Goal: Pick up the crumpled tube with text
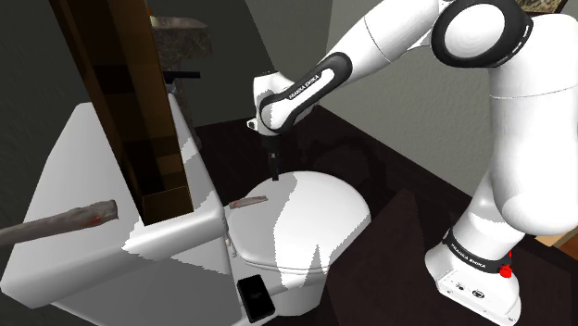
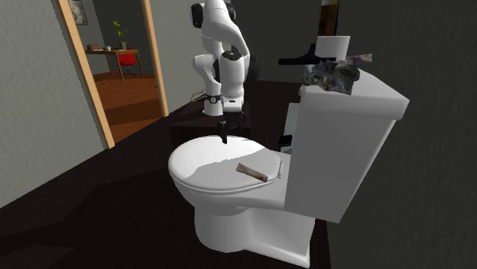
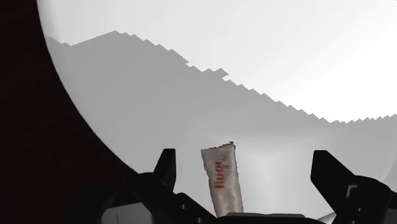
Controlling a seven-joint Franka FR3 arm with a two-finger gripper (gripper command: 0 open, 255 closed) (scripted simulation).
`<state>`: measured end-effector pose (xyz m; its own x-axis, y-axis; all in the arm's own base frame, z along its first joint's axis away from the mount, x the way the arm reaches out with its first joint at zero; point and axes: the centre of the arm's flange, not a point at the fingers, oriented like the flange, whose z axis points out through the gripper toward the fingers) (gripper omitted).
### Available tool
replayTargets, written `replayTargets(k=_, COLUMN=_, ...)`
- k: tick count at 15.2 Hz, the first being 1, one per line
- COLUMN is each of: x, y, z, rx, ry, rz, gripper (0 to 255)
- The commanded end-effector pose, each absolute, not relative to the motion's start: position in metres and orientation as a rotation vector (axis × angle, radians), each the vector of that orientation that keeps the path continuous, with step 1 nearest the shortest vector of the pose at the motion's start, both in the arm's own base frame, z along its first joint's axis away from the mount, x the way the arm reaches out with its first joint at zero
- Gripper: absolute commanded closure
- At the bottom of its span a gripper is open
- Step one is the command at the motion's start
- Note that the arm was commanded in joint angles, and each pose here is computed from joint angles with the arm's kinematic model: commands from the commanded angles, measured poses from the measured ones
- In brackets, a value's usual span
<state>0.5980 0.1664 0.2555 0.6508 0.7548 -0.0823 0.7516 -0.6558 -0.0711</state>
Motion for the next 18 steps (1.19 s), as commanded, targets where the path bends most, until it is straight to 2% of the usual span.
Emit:
replayTargets(k=1, x=0.610, y=0.184, z=0.235, rx=-2.802, ry=-1.362, rz=0.163, gripper=0)
replayTargets(k=9, x=0.650, y=0.254, z=0.163, rx=-2.688, ry=-1.638, rz=0.169, gripper=0)
replayTargets(k=18, x=0.650, y=0.255, z=0.122, rx=-2.687, ry=-1.639, rz=0.169, gripper=0)
